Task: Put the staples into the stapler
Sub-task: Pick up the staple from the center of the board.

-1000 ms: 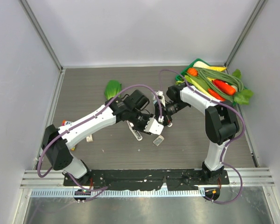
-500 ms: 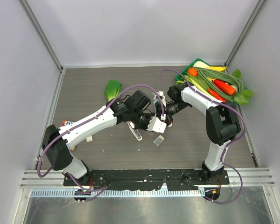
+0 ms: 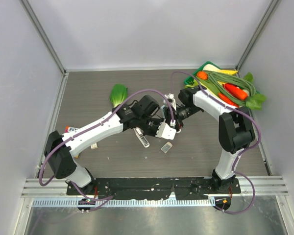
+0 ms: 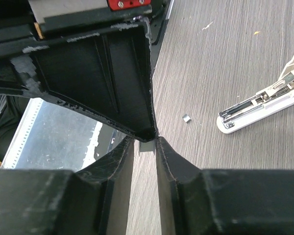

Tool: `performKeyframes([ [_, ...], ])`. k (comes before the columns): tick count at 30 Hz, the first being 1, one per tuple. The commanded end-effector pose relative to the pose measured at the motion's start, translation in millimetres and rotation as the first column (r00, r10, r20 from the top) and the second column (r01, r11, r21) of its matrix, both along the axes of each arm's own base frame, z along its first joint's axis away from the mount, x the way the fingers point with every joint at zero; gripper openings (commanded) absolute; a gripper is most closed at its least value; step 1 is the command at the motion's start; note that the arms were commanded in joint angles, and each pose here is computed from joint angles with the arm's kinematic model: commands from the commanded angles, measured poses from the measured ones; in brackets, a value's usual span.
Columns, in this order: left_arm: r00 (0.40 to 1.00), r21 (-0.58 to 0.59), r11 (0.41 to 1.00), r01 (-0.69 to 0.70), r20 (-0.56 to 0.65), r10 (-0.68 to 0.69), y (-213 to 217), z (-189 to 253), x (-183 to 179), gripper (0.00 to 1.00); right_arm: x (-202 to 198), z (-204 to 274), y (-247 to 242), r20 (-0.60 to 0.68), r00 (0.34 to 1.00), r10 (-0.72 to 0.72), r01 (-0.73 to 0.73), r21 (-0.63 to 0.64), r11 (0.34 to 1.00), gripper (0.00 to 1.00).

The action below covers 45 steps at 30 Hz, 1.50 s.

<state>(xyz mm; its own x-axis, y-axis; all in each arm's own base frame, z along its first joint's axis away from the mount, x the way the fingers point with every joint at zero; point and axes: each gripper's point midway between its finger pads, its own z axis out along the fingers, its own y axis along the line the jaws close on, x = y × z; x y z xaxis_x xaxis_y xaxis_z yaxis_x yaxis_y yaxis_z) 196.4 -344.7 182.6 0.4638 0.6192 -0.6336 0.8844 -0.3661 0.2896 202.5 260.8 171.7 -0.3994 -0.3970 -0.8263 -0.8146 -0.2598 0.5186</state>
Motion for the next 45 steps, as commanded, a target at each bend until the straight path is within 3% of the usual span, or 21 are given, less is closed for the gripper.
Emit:
performKeyframes([
  [1, 1.0, -0.028, 1.0, 0.002, 0.02, -0.002, -8, 2, 0, 0.0, -6, 51, 1, -0.07, 0.996, -0.047, 0.055, 0.112, 0.992, 0.33],
  [7, 1.0, -0.031, 0.999, -0.008, 0.019, 0.009, -5, 2, -1, 0.0, -2, 54, -4, -0.038, 0.998, -0.057, 0.061, 0.108, 0.992, 0.46],
  [13, 0.999, -0.035, 0.999, -0.041, 0.027, 0.042, -2, 2, 1, 0.0, 1, 56, -17, 0.084, 0.995, -0.055, 0.05, 0.062, 0.997, 0.5],
  [18, 0.996, -0.041, 0.995, -0.086, 0.035, 0.087, 1, -1, 6, 0.0, 2, 45, -35, 0.163, 0.986, -0.027, 0.044, -0.103, 0.994, 0.51],
  [20, 0.993, -0.047, 0.992, -0.113, 0.02, 0.114, 0, -1, 6, 0.0, 15, 44, -40, 0.164, 0.981, -0.099, 0.133, -0.208, 0.969, 0.52],
  [21, 0.992, -0.047, 0.991, -0.126, 0.011, 0.127, 0, -1, 7, 0.0, 24, 34, -49, 0.206, 0.971, -0.125, 0.183, -0.294, 0.938, 0.52],
  [23, 0.988, -0.057, 0.986, -0.156, -0.011, 0.156, -3, 2, 8, 0.0, 38, 26, -58, 0.295, 0.941, -0.169, 0.27, -0.346, 0.899, 0.52],
  [25, 0.981, -0.071, 0.979, -0.191, -0.033, 0.189, -6, 5, 12, 0.0, 53, 22, -73, 0.452, 0.867, -0.21, 0.392, -0.359, 0.847, 0.52],
  [30, 0.942, -0.078, 0.949, -0.304, -0.175, 0.287, -7, 10, 21, 0.0, 69, 35, -100, 0.673, 0.685, -0.281, 0.592, -0.289, 0.752, 0.52],
  [35, 0.866, -0.089, 0.905, -0.416, -0.343, 0.364, -8, 12, 37, 0.0, 78, 51, -129, 0.865, 0.424, -0.269, 0.711, -0.134, 0.691, 0.52],
  [38, 0.797, -0.099, 0.872, -0.48, -0.464, 0.386, -7, 17, 48, 0.0, 69, 47, -129, 0.912, 0.34, -0.232, 0.67, -0.061, 0.74, 0.52],
  [42, 0.699, -0.112, 0.84, -0.53, -0.619, 0.358, -11, 29, 53, 0.0, 58, 27, -119, 0.921, 0.35, -0.17, 0.581, -0.071, 0.811, 0.52],
  [43, 0.652, -0.091, 0.826, -0.557, -0.665, 0.366, -11, 30, 52, 0.0, 56, 15, -116, 0.926, 0.349, -0.145, 0.553, -0.078, 0.83, 0.52],
  [45, 0.622, -0.116, 0.808, -0.578, -0.704, 0.344, -14, 36, 59, 0.0, 52, 6, -107, 0.948, 0.31, -0.07, 0.479, -0.092, 0.873, 0.52],
])
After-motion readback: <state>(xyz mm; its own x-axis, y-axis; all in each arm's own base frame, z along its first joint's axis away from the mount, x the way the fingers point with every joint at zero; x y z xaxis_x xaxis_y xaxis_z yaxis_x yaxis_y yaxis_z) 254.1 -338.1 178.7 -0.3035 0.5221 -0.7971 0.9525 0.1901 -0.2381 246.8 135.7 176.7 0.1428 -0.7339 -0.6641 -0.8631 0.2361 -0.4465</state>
